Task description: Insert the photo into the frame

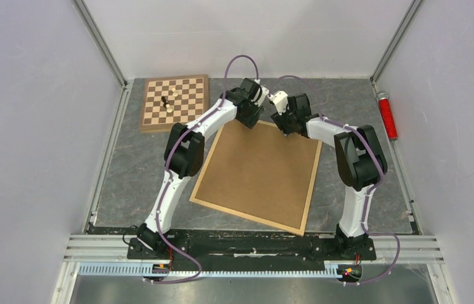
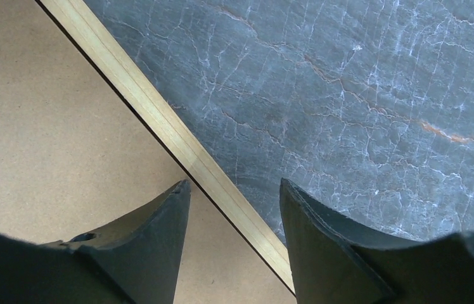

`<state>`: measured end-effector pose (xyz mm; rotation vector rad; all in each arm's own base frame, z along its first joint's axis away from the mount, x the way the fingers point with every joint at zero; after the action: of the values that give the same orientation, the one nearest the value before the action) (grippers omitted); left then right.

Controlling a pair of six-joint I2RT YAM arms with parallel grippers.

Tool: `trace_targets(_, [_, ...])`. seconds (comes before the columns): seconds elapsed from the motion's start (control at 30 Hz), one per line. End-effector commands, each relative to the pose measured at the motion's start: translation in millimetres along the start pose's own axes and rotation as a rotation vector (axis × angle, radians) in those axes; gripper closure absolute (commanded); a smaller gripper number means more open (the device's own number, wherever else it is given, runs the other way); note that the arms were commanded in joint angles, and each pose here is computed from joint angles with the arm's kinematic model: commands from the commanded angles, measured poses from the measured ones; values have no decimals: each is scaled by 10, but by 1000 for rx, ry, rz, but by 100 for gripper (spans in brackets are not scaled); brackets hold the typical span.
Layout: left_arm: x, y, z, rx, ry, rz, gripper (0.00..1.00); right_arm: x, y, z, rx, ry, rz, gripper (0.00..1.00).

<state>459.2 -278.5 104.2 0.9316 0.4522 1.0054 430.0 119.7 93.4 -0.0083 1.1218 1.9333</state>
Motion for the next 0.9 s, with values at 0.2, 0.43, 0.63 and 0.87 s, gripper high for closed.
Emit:
trace_targets(0.2, [-93, -112, -909, 344, 4, -59, 26, 493, -142, -624, 299, -40, 201, 42])
trace_targets(0.43, [-31, -14, -892, 249, 237, -117, 26, 609, -132, -617, 303, -46, 227, 43])
trace_targets(0.63, [10, 198, -645, 128, 387, -181, 26, 641, -179, -563, 356, 32, 229, 43])
trace_targets(0.87, [16, 443, -554, 85, 416, -203, 26, 633, -126, -508, 352, 99, 294, 41])
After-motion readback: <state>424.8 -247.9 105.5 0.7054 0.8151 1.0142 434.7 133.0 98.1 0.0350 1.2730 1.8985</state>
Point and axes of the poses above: each gripper's point midway between its finger pads, its own y axis back along the fingers, its own x axis along the line the jaws close on, z = x × y, the point moved 8 cm from there along y, back along the fingers, and after that the axes turned 10 degrees about y, right-handed, at the moved point
